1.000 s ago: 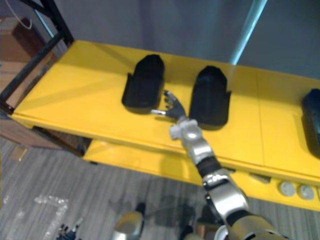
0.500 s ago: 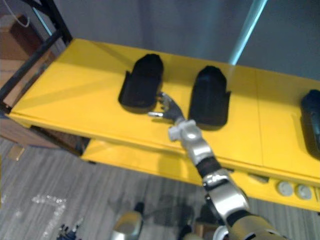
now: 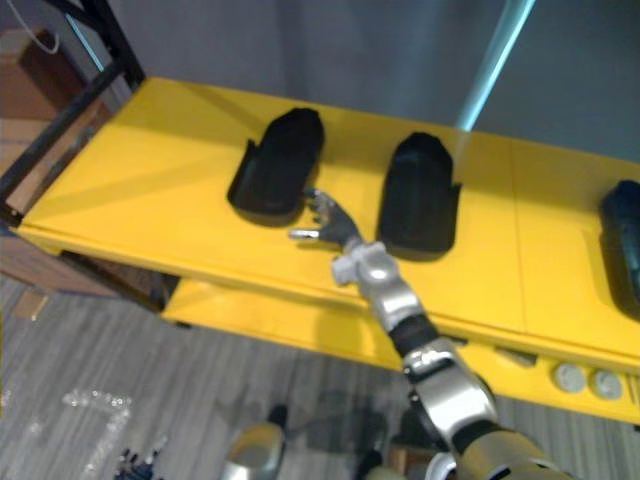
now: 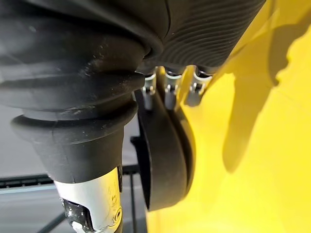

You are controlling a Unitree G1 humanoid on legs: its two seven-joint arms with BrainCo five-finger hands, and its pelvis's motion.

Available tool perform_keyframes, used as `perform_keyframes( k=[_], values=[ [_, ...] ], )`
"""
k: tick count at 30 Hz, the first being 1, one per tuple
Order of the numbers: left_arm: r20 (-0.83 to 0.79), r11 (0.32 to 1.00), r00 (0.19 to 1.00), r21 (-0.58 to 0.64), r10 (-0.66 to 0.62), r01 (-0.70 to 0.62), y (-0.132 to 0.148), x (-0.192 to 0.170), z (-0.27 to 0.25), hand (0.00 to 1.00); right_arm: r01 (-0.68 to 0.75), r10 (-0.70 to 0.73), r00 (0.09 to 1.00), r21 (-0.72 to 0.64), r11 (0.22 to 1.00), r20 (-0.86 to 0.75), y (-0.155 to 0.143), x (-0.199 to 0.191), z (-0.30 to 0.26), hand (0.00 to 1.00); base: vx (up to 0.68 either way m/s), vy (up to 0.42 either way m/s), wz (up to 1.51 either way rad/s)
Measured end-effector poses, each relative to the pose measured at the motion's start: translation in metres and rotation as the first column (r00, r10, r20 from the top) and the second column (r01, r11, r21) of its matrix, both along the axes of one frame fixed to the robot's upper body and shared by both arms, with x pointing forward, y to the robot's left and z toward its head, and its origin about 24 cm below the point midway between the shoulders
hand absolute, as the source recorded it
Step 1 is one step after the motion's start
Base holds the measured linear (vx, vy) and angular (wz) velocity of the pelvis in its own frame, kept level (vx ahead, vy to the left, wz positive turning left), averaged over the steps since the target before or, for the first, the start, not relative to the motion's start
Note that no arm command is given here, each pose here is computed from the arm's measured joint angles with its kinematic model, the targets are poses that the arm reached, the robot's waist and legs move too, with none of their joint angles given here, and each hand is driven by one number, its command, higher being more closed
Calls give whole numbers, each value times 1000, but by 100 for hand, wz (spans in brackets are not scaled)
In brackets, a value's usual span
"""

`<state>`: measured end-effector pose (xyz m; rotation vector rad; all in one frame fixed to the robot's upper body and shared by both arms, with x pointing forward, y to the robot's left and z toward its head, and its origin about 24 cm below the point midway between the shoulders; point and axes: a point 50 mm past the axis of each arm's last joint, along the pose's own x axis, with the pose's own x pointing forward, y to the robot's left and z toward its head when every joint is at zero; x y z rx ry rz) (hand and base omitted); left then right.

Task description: Walk over and take plastic housings, then place them on the shelf

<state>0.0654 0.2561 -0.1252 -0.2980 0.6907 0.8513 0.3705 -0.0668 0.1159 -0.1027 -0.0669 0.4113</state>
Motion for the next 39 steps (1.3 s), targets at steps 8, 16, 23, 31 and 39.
perform_keyframes(
  k=[8,16,23,31,39],
  values=[
    [-6,1000,1000,1,-3,3,1,-4,0,0,316,-299,860,30,948,414,-42,-26,62,0,2,3,-10],
    [40,1000,999,14,-21,21,4,0,2,0,379,-460,614,271,885,641,-113,-114,95,0,-6,35,-37],
    [19,998,998,1,-57,57,-10,-8,-4,0,712,-761,582,273,647,286,-169,-182,-17,0,-45,25,-36],
    [104,869,863,35,-495,494,-53,30,7,0,863,-885,453,197,465,103,-191,-246,-72,0,-1,12,-38],
    [303,619,555,190,-775,762,-105,103,48,0,892,-921,379,230,388,84,-196,-242,-79,0,-36,15,-27]
  ],
)
